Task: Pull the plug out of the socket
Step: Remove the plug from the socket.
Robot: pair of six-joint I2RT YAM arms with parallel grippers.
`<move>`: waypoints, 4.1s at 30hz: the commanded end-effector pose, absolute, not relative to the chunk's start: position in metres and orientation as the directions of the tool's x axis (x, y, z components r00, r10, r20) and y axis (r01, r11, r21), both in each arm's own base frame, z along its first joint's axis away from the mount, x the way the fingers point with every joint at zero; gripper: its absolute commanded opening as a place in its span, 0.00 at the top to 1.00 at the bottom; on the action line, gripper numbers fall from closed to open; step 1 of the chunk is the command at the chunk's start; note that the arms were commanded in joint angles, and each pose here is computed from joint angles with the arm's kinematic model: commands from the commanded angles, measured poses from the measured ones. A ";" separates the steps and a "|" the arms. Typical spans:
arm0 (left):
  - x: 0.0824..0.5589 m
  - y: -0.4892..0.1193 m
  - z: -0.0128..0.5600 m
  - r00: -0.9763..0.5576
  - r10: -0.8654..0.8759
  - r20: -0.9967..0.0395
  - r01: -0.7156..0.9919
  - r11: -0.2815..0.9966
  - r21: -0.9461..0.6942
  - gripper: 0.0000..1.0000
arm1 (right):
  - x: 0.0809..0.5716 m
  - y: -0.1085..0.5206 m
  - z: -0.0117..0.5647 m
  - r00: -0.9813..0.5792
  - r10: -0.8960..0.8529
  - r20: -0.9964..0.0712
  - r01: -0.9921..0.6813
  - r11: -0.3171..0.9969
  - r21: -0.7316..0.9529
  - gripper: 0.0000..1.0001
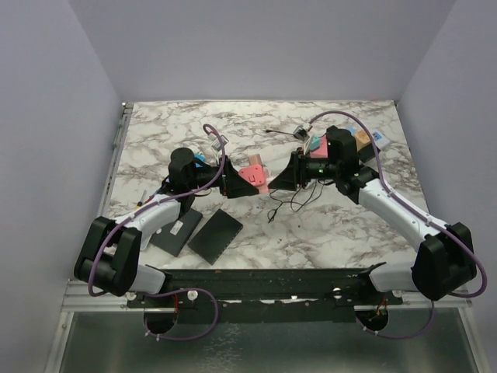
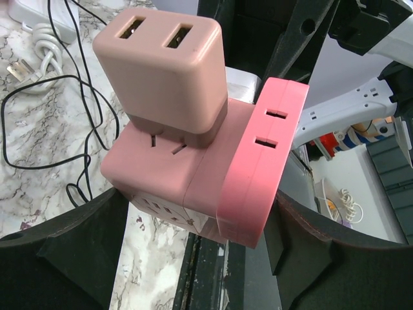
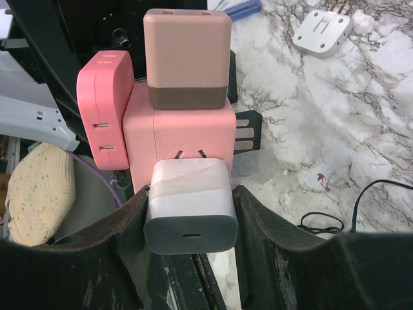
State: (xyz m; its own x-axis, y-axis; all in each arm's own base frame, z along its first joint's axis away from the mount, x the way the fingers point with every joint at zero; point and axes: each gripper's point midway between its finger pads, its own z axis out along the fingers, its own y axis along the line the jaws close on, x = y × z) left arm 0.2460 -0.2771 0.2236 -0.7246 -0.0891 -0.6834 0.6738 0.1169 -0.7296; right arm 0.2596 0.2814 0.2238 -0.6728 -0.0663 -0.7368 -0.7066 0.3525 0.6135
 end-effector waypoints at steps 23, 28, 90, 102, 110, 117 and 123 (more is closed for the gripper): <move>0.242 -0.277 0.249 -0.658 -0.106 -0.746 0.743 0.071 -0.665 1.00 | 0.194 0.290 0.259 -0.554 -0.170 -0.815 -0.825 -0.021 0.565 1.00; 0.244 -0.278 0.247 -0.665 -0.106 -0.740 0.736 0.075 -0.672 1.00 | 0.190 0.289 0.260 -0.551 -0.190 -0.812 -0.823 -0.038 0.567 1.00; 0.271 -0.260 0.221 -0.669 -0.113 -0.734 0.697 0.248 -0.673 1.00 | 0.236 0.286 0.244 -0.708 -0.212 -0.674 -0.702 0.313 0.639 1.00; 0.271 -0.258 0.221 -0.659 -0.102 -0.745 0.703 0.267 -0.659 1.00 | 0.238 0.288 0.243 -0.724 -0.208 -0.658 -0.686 0.314 0.656 1.00; 0.265 -0.259 0.228 -0.648 -0.087 -0.757 0.725 0.234 -0.648 0.81 | 0.253 0.287 0.226 -0.742 -0.150 -0.653 -0.651 0.396 0.648 1.00; 0.264 -0.258 0.236 -0.626 -0.104 -0.773 0.737 0.244 -0.630 0.13 | 0.286 0.280 0.223 -0.728 0.008 -0.685 -0.570 0.546 0.613 1.00; 0.286 -0.256 0.220 -0.642 -0.179 -0.745 0.657 0.373 -0.655 0.03 | 0.302 0.277 0.228 -0.696 0.133 -0.706 -0.507 0.605 0.614 1.00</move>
